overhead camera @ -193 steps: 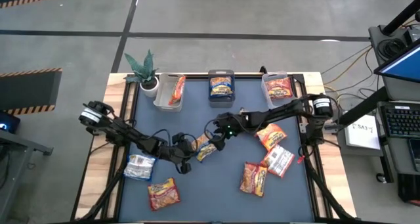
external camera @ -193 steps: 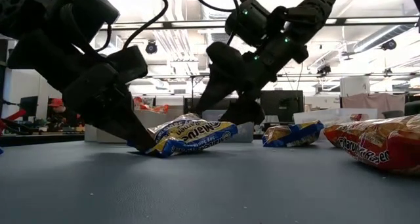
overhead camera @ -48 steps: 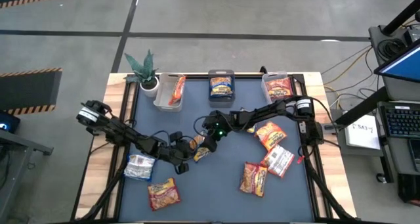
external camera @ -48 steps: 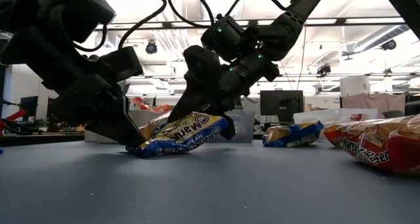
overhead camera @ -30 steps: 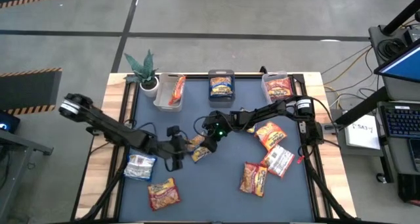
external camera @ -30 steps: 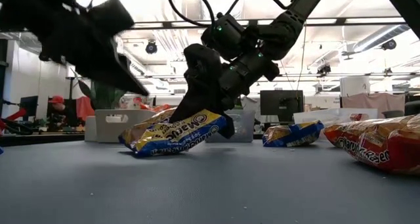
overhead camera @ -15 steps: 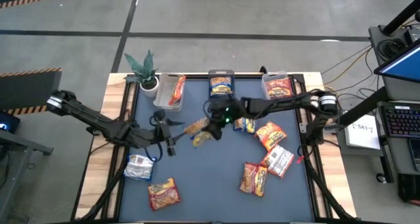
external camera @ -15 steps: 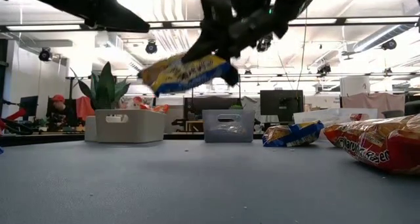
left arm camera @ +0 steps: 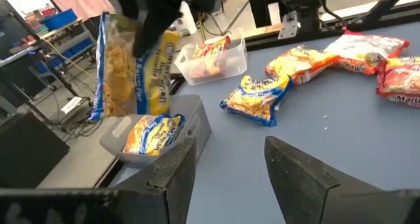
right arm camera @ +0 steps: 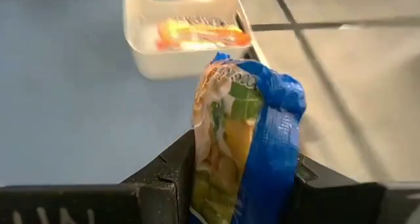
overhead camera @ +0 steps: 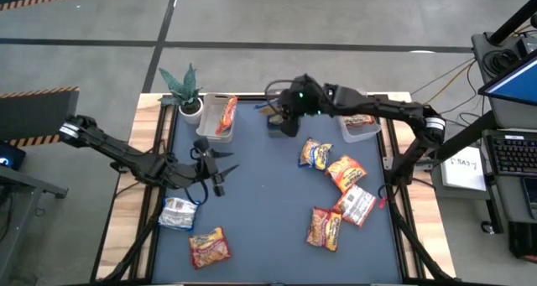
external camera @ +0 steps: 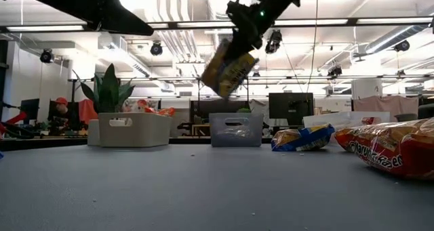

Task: Sort Maruchan noodles
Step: Put the blue noodle pack into the black bin, then put the red noodle pack into the transparent bin

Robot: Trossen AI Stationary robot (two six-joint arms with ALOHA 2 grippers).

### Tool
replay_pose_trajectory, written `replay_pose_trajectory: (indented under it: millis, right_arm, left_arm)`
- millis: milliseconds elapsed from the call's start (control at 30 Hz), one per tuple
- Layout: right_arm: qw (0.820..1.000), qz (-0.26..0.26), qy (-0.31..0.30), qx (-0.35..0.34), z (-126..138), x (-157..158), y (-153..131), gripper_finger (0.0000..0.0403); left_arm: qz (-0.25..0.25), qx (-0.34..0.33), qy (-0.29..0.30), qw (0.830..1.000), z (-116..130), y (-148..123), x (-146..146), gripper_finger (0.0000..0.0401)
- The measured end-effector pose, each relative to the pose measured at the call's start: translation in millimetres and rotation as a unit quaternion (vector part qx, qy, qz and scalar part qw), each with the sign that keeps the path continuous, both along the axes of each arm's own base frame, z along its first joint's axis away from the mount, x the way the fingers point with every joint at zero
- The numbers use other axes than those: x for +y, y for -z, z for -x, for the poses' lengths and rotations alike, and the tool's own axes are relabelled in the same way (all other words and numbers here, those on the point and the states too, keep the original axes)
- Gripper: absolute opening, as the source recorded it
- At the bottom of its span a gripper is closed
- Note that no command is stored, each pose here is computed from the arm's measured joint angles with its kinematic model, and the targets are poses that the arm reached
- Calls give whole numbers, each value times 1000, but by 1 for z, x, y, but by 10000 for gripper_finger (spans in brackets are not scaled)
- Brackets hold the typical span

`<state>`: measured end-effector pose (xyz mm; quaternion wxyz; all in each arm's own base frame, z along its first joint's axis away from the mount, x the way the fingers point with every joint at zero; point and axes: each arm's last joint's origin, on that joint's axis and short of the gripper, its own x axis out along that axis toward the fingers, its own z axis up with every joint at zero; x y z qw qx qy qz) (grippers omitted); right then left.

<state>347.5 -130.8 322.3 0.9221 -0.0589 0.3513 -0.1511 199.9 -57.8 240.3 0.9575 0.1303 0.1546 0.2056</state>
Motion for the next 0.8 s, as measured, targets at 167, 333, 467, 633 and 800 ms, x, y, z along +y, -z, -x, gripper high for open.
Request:
replay_pose_trajectory:
  millis: [167,333,467,633,800]
  right_arm:
    - [990,73,-66,96,1,-24,2,128]
    - [986,61,-68,142,-8,-42,14,128]
    - [985,46,-63,154,-20,-49,23,128]
    - [984,38,-56,162,-30,-54,32,128]
    - [988,24,-37,147,-29,-53,27,128]
  left_arm:
    - [0,0,0,1000,0,0,0,165]
    - [1,0,0,1000,0,0,0,165]
    - [0,0,0,1000,0,0,0,165]
    - [2,3,-1,1000,0,1,0,165]
    - [6,4,-2,1000,0,2,0,165]
